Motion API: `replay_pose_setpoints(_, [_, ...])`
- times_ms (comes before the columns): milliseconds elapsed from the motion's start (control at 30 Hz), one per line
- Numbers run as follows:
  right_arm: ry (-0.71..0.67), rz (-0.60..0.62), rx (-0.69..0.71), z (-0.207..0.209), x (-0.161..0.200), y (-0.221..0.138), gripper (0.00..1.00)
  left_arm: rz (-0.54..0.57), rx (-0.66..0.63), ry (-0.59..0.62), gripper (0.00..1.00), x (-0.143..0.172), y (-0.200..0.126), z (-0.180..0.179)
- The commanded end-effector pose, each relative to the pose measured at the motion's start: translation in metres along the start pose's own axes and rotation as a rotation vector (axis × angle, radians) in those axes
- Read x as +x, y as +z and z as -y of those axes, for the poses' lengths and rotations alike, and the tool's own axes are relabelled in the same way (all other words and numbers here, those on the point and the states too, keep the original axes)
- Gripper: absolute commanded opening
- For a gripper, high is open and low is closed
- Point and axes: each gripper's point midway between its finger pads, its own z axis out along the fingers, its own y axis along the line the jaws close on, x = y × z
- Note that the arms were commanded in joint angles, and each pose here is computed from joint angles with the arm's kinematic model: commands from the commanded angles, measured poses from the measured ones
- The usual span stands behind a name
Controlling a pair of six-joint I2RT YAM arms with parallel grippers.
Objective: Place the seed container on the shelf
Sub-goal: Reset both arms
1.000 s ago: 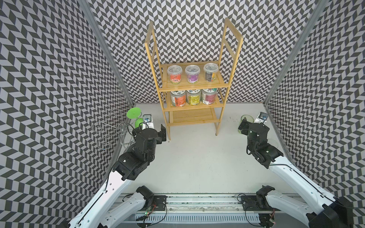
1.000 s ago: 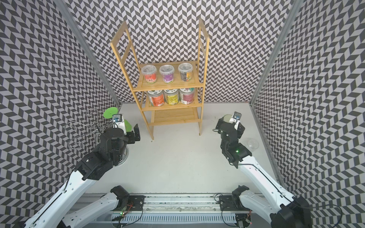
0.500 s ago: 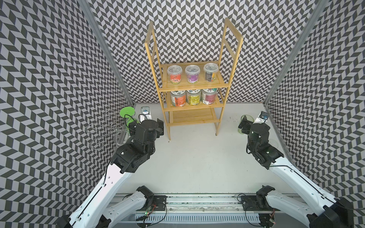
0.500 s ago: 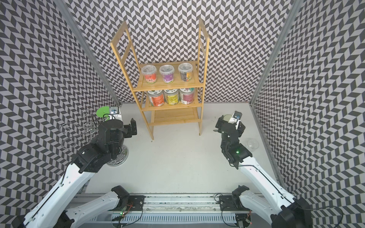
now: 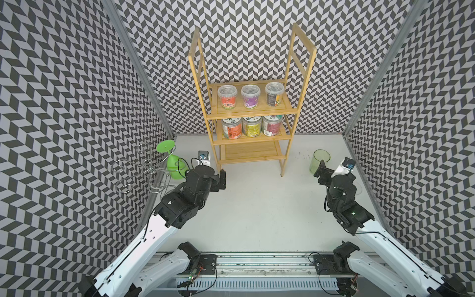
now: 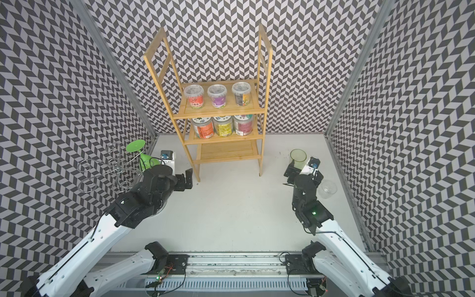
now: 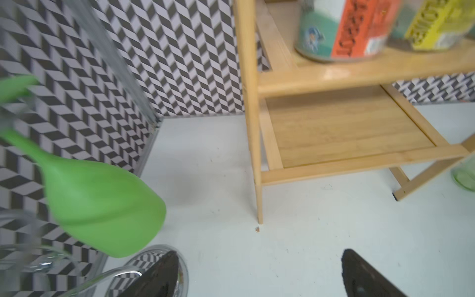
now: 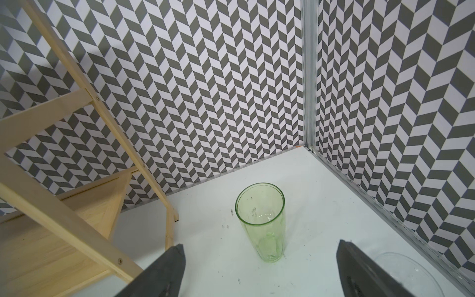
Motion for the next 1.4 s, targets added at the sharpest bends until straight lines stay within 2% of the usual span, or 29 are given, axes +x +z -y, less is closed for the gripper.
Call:
replay_pose_setpoints(0, [0.032,0.046,-0.026,0.001,-0.005,-0.006,0.96,0.007,0.056,-0.032,1.0,0.013,0.009,0.024])
replay_pose_setpoints(167, [0.014,0.052,-0.022,0.007,0.002,-0.01,0.96,-0.045,0.022,-0.029,1.0,0.055,0.034,0.037])
replay_pose_setpoints(333, [-0.037,0.061,-0.005,0.009,0.005,-0.007,0.97,-0.083,-0.073,-0.043,1.0,0.091,0.062,0.03])
replay_pose_setpoints(533, [-0.072,0.021,0.019,0.009,0.025,0.008,0.98,-0.151,-0.183,-0.069,0.99,0.131,0.096,0.018])
replay_pose_setpoints(867, [-0.121,0.057,0.052,0.022,0.037,0.031,0.99,-0.119,-0.274,-0.197,1.0,0.135,0.128,-0.02])
replay_pose_setpoints(1133, [-0.149,0.061,0.049,0.034,0.045,0.057,0.99,-0.037,-0.316,-0.228,1.0,0.124,0.141,-0.032])
replay_pose_setpoints(1367, [-0.166,0.078,-0.012,0.035,0.06,0.07,1.0,0.076,-0.314,-0.256,0.99,0.111,0.14,-0.044])
